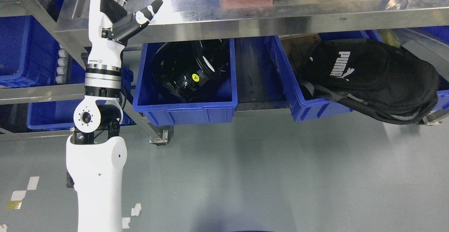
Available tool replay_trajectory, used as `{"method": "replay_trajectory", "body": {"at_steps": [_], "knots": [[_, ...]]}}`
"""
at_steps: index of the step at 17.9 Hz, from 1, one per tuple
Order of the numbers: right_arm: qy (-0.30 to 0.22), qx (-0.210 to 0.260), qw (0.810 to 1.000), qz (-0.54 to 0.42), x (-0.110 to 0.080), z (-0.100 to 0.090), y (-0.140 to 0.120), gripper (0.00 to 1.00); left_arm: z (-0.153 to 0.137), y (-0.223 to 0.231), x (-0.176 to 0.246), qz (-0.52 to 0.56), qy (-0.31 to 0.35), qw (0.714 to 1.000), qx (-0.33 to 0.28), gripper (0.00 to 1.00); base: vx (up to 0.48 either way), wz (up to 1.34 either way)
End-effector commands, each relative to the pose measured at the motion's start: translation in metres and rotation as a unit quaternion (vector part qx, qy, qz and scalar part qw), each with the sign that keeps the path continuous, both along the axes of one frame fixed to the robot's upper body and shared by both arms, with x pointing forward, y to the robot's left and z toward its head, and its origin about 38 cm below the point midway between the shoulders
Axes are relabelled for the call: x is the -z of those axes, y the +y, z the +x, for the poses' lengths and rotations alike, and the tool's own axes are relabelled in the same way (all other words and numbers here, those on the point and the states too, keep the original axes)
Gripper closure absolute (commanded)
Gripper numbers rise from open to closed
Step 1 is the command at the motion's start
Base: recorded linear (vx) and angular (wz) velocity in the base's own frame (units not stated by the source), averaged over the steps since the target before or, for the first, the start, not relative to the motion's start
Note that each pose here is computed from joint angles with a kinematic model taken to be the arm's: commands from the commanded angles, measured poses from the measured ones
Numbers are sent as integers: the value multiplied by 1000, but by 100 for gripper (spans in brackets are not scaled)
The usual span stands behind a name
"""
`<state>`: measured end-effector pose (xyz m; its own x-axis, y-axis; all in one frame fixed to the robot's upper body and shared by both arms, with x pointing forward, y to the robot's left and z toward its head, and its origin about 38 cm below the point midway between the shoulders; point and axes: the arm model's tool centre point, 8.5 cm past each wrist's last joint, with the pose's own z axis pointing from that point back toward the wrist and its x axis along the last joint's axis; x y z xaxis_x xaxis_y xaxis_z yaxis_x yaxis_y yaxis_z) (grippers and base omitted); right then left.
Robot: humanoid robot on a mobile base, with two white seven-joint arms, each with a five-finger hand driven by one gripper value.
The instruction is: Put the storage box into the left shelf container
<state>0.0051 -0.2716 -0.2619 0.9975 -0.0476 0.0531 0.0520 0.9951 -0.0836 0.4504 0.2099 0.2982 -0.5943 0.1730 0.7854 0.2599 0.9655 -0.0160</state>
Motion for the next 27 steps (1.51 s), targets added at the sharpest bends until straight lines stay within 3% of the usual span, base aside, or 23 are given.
{"method": "replay_trajectory", "body": {"at_steps": [1,6,10,14,16,18,22,25,27], "knots": [[-12,10,1000,-12,-1,9,-12,0,-4,16,4,3,2,1000,-15,0,0,0],[-13,10,1000,-12,-1,9,-12,0,4,23,-5,11,-5,1000,-12,0,0,0],[-12,10,1000,-12,-1,9,-12,0,29,16,-53,140,-39,988,47,0,0,0],[-13,10,1000,-12,-1,9,-12,0,67,15,-106,347,-20,933,92,0,0,0],[-12,10,1000,-12,-1,9,-12,0,75,3,-131,398,-26,914,79,0,0,0],[-13,10,1000,-12,-1,9,-12,0,91,-41,-133,512,-5,853,100,0,0,0],[-13,10,1000,-12,-1,9,-12,0,111,-92,-134,578,23,805,132,0,0,0],[-13,10,1000,-12,-1,9,-12,0,123,-123,-127,575,50,801,158,0,0,0],[-13,10,1000,-12,-1,9,-12,0,126,-126,-116,603,68,779,161,0,0,0]]}}
